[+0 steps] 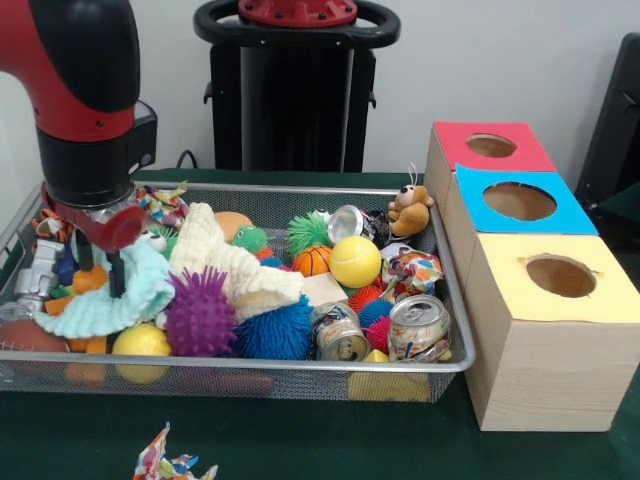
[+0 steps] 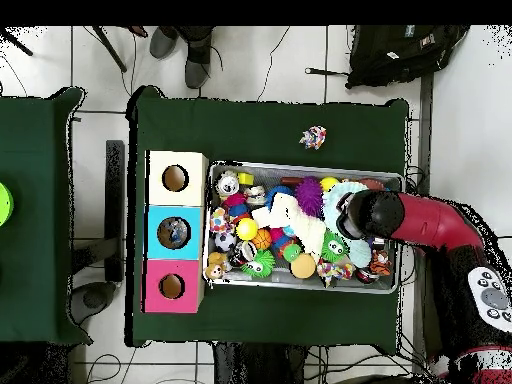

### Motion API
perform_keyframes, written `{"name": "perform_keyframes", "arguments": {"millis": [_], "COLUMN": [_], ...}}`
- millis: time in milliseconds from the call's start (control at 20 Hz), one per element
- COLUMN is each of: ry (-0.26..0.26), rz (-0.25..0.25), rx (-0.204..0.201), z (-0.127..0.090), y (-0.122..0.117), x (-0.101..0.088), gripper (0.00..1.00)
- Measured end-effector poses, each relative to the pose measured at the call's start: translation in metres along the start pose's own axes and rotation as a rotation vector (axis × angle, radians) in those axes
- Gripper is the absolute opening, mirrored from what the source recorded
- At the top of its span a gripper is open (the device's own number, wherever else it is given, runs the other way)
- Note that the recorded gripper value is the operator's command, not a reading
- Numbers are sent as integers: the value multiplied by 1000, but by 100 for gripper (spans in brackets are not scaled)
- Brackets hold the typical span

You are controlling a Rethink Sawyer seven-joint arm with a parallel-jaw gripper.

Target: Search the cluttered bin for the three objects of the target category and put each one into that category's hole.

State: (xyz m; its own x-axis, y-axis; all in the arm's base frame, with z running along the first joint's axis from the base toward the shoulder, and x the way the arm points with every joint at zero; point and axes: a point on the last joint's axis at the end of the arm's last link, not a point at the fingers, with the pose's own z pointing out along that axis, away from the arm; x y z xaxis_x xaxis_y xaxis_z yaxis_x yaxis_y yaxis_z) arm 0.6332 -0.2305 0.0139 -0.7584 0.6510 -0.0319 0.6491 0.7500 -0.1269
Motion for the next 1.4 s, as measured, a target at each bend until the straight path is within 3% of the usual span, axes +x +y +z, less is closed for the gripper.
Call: {"name": "perform_keyframes", "arguments": {"millis": [600,1050,1400], "ry": [-123,-169,-189], "rz": [-4,-8,-17], "rx": [-16,-2,13], "z": [-23,-27,-15], "y": [9,2,0], "x": [-53,-73,-83], "gripper": [100,100,100]}}
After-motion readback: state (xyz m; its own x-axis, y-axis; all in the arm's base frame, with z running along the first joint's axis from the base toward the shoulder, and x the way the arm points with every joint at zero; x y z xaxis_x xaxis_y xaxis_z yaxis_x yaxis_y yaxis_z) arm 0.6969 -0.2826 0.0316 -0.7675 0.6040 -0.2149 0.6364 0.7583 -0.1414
